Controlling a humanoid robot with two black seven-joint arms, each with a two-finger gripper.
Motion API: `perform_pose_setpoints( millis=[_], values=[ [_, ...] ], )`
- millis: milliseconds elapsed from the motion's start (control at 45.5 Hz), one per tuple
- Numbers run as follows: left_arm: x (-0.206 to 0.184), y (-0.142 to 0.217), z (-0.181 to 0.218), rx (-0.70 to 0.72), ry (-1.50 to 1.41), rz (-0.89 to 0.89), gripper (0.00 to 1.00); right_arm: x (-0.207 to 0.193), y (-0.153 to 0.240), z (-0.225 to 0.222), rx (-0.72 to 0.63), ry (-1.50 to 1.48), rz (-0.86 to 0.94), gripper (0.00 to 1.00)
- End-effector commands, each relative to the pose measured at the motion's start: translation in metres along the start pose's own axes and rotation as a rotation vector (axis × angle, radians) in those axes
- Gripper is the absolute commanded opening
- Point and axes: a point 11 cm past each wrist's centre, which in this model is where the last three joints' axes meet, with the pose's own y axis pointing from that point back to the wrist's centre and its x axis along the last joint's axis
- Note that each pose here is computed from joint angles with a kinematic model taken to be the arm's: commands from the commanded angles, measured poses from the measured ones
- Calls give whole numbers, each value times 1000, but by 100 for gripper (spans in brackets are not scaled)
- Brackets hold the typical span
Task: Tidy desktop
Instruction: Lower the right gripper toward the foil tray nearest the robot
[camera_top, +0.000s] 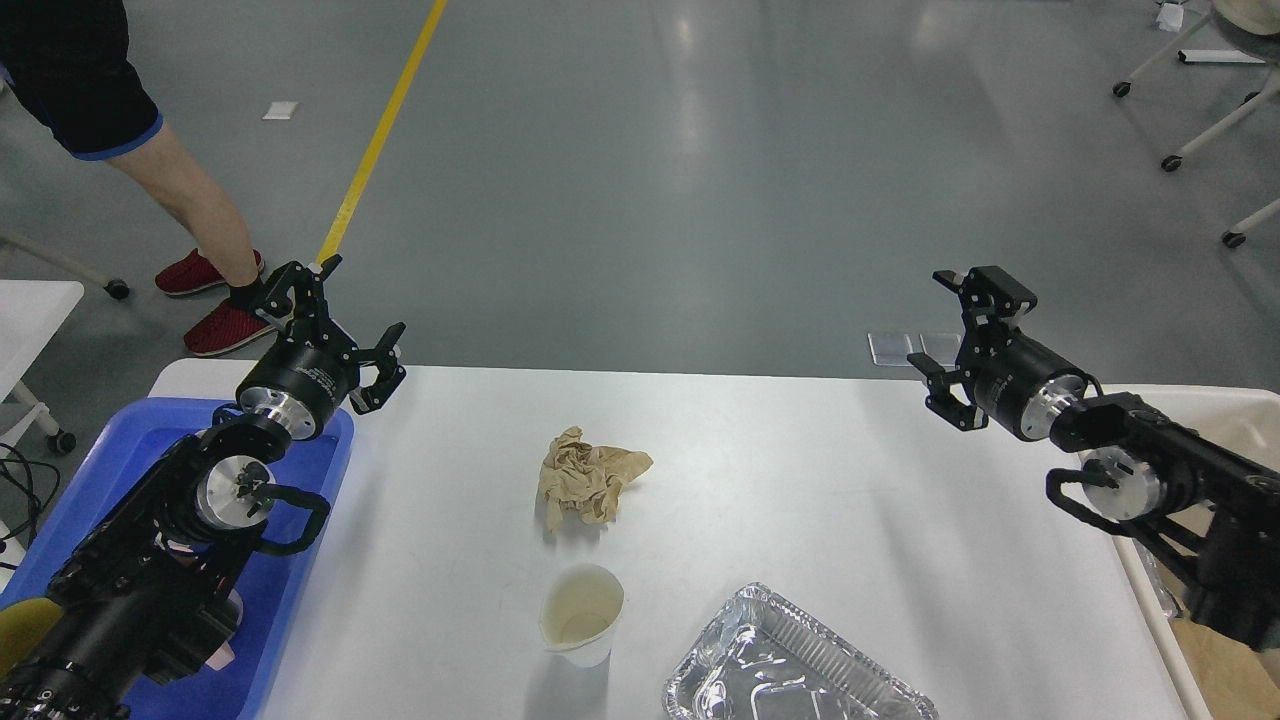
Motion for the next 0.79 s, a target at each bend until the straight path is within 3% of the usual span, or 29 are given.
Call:
perform_pose_setpoints(
  millis=[0,264,549,769],
  values=[
    [7,1,-2,5,2,22,97,-6,30,5,-163,142,-72,100],
    [3,-1,-12,15,22,19,97,-29,97,34,-376,280,-225,100],
    [7,0,-16,25,22,33,97,-42,169,21,-458,373,-351,100],
    [7,0,-16,26,25,35,97,-26,190,17,-497,375,-321,100]
  ],
)
